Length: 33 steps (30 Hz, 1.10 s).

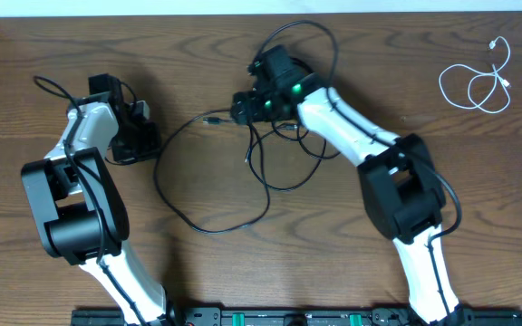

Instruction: Untangle cables

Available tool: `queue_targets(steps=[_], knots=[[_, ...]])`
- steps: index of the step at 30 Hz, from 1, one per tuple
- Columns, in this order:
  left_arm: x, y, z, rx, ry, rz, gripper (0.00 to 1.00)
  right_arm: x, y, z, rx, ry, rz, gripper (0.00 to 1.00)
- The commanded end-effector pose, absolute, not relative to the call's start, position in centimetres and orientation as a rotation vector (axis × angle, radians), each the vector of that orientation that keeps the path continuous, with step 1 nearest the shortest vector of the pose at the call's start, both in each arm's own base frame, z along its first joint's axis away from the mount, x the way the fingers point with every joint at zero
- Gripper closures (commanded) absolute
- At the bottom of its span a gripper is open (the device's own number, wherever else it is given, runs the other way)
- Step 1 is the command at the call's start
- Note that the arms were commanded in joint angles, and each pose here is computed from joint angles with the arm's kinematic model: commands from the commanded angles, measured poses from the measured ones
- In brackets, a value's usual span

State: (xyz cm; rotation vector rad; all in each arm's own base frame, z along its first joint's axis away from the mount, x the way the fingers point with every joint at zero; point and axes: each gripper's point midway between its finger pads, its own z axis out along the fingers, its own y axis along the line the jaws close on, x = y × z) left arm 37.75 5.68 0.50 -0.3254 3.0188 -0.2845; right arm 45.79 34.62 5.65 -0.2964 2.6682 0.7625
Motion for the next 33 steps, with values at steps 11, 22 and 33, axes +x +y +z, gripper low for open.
queue_targets(steps=[11, 22, 33], knots=[[37.6, 2.1, 0.3, -0.340, 3.030, -0.461, 0.92, 43.2, 34.8, 2.6, -0.479, 2.751, 0.717, 0.22], [37.6, 2.1, 0.3, -0.338, 3.028, -0.461, 0.92, 41.5, 34.1, 1.0, -1.053, 2.608, 0.501, 0.26], [37.8, 2.1, 0.3, -0.335, 3.022, -0.458, 0.92, 40.9, 34.4, -0.3, -1.114, 2.602, 0.471, 0.64]])
